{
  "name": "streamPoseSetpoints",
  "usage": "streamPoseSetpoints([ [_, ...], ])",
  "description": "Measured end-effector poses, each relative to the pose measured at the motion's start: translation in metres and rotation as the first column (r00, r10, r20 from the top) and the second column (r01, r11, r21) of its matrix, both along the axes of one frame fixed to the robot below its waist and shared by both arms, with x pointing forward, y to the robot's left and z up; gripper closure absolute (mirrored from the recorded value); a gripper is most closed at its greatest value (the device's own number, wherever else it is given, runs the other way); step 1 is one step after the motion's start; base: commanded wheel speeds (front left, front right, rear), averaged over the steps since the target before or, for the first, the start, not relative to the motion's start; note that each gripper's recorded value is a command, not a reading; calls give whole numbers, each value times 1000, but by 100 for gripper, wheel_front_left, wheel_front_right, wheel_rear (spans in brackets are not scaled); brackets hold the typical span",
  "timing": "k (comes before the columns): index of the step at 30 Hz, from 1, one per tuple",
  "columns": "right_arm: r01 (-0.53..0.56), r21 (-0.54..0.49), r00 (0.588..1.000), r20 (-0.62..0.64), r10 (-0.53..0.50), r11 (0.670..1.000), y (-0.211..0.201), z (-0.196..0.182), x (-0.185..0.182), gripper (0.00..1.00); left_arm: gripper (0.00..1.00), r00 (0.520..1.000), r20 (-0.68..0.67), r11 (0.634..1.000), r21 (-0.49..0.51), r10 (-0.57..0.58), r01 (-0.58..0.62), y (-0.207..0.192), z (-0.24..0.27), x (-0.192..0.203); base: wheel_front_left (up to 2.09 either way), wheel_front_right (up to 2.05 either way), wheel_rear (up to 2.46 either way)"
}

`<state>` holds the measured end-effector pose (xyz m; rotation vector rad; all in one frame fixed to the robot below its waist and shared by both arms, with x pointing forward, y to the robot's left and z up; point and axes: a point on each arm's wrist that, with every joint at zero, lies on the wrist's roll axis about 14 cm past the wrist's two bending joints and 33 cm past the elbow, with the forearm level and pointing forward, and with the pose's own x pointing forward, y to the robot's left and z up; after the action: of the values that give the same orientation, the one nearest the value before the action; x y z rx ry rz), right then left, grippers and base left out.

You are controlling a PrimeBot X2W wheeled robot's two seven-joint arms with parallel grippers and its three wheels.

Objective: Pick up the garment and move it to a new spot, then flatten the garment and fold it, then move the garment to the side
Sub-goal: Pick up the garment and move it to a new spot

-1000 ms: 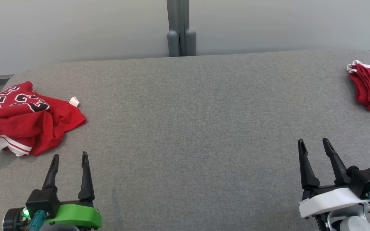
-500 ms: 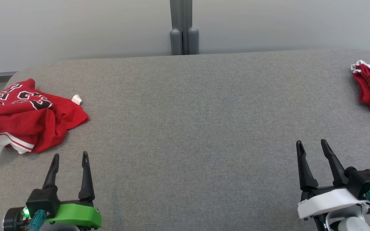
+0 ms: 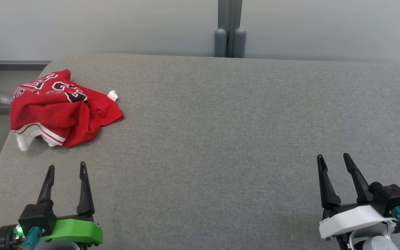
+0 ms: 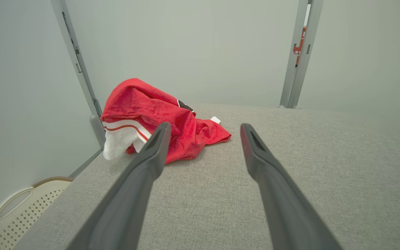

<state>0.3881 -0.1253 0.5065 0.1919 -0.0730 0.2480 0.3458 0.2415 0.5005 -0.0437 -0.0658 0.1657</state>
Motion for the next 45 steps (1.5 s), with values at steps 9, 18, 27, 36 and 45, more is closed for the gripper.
streamPoseSetpoints([
  [9, -135, 9, 991, -20, 135, 991, 47, -7, 11, 0, 0, 988, 1, 988, 11, 157, -157, 45, 2, -34, 0, 0, 0],
  [18, -279, 17, 960, -33, 279, 960, 99, -12, 15, 0, 0, 954, -9, 954, 13, 299, -299, 81, 0, -77, 0, 0, 0],
  [27, -388, 28, 920, -46, 389, 921, 140, -16, 12, 0, 0, 911, -20, 911, 18, 412, -412, 106, -2, -117, 0, 0, 0],
  [36, -412, 30, 909, -51, 413, 911, 148, -17, 8, 0, 0, 899, -19, 899, 17, 438, -438, 112, -2, -127, 0, 0, 0],
  [45, -365, 10, 929, -57, 365, 931, 126, -21, 18, 0, 0, 922, 17, 921, 34, 387, -388, 110, 12, -96, 0, 0, 0],
])
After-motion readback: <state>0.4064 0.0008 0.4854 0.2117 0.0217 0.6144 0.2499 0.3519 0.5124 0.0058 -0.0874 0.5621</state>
